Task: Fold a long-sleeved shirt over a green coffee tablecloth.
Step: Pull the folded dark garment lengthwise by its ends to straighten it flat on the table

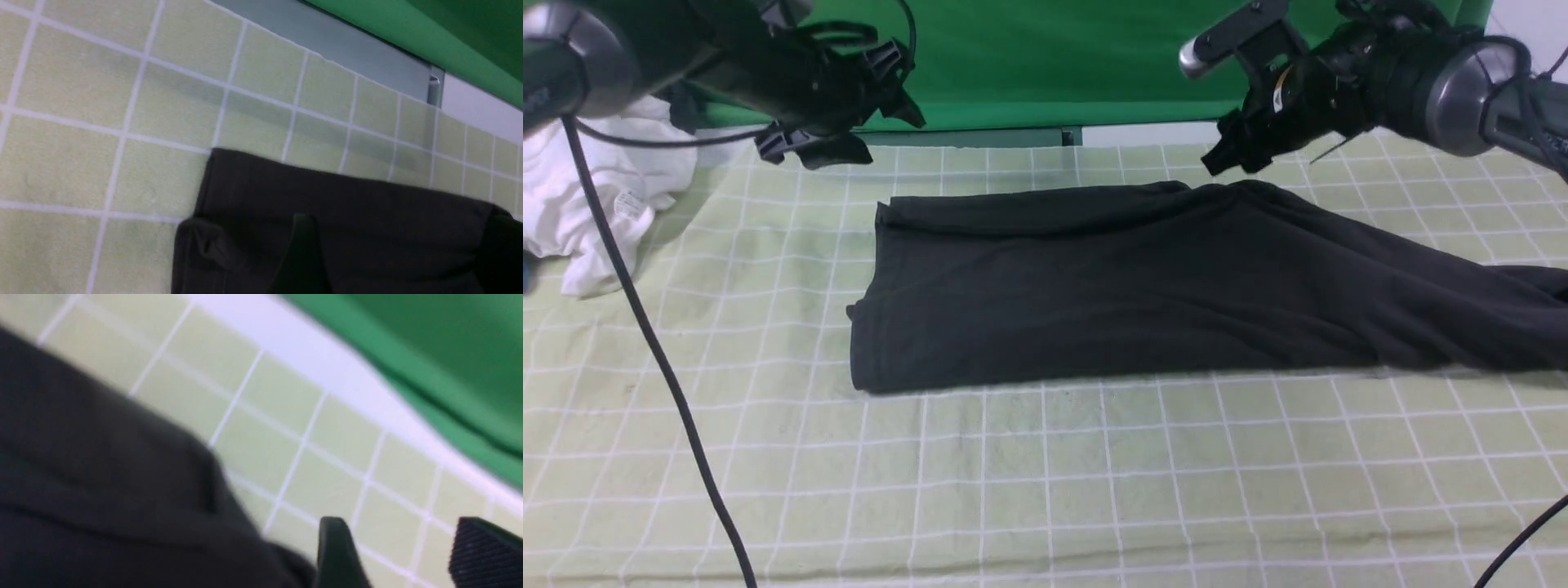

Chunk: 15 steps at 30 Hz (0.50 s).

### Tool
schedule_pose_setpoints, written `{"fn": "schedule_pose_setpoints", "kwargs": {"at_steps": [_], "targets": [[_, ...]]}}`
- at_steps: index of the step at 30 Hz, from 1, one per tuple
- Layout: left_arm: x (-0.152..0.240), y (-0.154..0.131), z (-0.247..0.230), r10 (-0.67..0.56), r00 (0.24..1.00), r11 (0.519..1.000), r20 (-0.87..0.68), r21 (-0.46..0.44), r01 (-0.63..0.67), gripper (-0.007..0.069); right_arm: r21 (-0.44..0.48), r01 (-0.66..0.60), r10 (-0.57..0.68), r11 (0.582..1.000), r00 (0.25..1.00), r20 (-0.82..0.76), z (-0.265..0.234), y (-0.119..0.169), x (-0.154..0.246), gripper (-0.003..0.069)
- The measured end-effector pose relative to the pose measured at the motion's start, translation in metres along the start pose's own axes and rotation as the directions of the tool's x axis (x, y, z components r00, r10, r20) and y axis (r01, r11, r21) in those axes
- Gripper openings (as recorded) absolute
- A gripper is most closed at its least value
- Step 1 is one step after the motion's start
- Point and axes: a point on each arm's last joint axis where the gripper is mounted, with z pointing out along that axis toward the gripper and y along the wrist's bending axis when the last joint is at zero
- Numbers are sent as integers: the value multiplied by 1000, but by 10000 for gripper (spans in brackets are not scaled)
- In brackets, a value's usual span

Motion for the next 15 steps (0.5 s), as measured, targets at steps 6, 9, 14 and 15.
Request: {"fn": "schedule_pose_setpoints", "kwargs": {"at_steps": [6, 9, 14, 15], "targets": [[25, -9, -6, 163, 943, 987, -290, 35, -160, 361, 30, -48, 52, 998, 989, -136, -32, -15, -20, 45], [38, -13, 4, 212, 906, 976, -366, 31, -216, 192, -1, -101, 98, 995, 964, -249, -39, -13, -15, 8], [47, -11, 38, 236, 906, 968, -352, 6, -250, 30, -109, -162, 108, 981, 917, -384, -37, 1, -1, 5], [48, -9, 45, 235, 913, 969, -335, 1, -248, 21, -132, -169, 101, 977, 906, -412, -35, 4, 2, 5]]}}
